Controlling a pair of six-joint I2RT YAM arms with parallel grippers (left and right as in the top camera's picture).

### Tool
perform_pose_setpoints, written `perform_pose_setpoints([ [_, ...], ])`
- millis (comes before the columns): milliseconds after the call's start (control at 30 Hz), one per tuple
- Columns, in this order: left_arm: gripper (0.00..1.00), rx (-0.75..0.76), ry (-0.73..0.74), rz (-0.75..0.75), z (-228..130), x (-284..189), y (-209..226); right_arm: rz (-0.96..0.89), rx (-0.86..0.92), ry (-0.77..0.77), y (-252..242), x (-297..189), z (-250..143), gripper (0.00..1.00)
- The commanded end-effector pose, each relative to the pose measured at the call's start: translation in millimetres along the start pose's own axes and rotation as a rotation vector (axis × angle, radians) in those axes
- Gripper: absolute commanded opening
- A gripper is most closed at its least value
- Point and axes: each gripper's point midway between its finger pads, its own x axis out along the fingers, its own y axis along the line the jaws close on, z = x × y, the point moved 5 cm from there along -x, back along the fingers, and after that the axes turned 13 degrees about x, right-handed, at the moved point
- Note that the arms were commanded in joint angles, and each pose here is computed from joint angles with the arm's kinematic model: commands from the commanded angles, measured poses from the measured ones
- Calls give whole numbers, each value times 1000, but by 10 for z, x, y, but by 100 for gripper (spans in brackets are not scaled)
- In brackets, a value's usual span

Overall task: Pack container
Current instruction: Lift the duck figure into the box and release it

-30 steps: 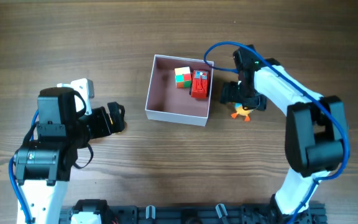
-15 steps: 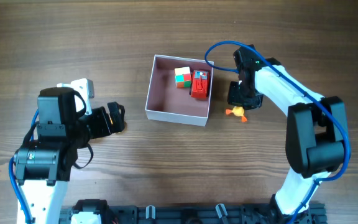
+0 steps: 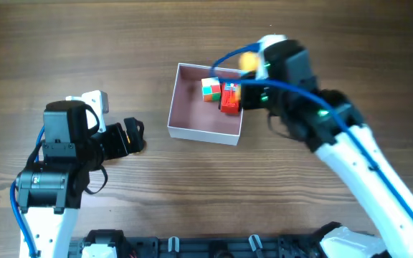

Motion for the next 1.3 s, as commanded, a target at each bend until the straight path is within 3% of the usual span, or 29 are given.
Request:
perform_pose_setpoints([
  [0,100,3,-10,-1,38,-24,-12,-1,-48,149,136,496,-314,4],
  [100,100,3,-10,-1,39,-23,-12,32,-80,276,167,961,-541,4],
  [300,100,3,-10,-1,39,-24,-12,-77,-29,363,-37,1425,-783,4],
  [567,100,3,-9,-1,37,-24,-12,-357,-12,381,-446,1355,-904,4],
  [900,100,1,1,0,18,-23,-10,-514,41,356,-676,1254,-896,4],
  [1133,100,1,1,0,18,-23,-10,-541,66,358,-766,1233,-866,4],
  [1267,100,1,0,0,20,-24,-11,-429,-90,399,-647,1279,-853,4],
])
